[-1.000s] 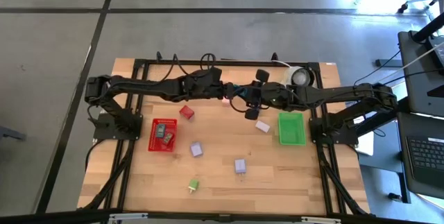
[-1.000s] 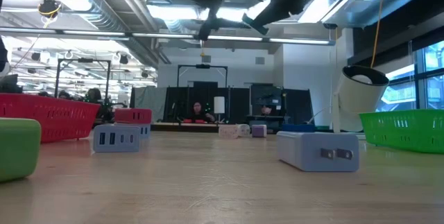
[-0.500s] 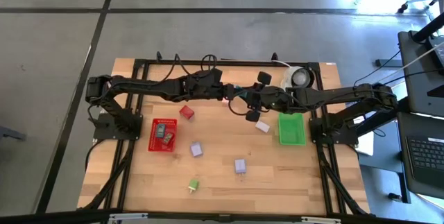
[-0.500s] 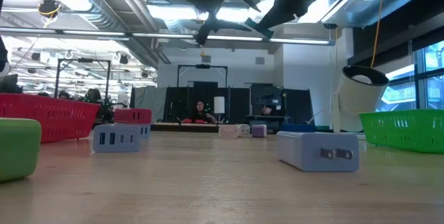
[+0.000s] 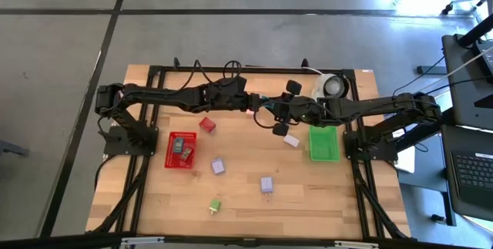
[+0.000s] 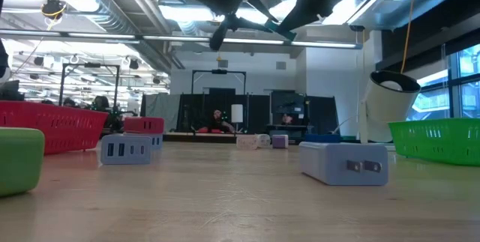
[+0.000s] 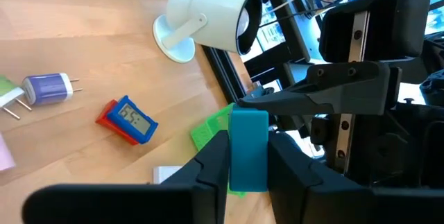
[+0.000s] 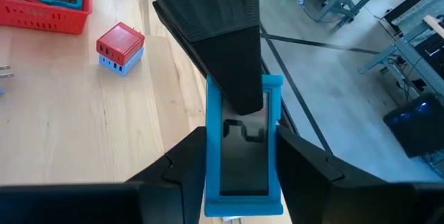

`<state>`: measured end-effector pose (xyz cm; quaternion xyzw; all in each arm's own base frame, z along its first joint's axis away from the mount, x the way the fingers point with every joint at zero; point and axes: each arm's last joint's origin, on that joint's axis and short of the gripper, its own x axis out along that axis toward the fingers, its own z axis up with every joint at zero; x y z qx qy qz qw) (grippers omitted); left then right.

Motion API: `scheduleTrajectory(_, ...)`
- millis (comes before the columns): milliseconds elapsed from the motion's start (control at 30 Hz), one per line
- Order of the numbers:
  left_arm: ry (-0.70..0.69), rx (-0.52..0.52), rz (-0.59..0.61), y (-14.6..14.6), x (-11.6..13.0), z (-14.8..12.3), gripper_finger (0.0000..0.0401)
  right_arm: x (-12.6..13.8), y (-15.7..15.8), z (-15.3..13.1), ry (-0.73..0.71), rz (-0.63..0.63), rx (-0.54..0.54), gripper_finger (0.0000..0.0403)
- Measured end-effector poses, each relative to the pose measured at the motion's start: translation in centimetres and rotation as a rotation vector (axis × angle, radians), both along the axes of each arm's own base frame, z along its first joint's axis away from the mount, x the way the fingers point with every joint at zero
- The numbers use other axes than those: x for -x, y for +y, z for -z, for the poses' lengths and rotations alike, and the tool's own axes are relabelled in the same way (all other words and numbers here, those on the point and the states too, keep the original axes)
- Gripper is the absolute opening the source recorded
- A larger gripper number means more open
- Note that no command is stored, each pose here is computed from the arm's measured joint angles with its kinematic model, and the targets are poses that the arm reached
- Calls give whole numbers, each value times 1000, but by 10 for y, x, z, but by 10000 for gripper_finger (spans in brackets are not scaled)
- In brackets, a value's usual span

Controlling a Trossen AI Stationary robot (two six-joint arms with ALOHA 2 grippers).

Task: Pick & Place Office items
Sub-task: Put the light blue digital timer into the orange basket

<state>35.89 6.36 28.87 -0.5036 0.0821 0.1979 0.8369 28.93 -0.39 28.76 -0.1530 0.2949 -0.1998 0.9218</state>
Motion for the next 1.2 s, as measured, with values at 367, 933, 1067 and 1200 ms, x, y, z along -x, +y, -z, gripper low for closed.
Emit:
scheduleTrajectory(367,2,-15,13,0,0,0,67,-1,1,0,-3,-30,-20,217)
scheduleTrajectory(933,-5,-20,16,13,5,-4,67,26,2,-35,161,0,-161,300)
scheduleTrajectory(1067,-14,-25,40,21,9,-8,67,40,1,-54,241,87,-237,294)
scheduleTrajectory(1200,-17,-50,109,24,17,-16,68,53,1,-67,293,164,-292,287)
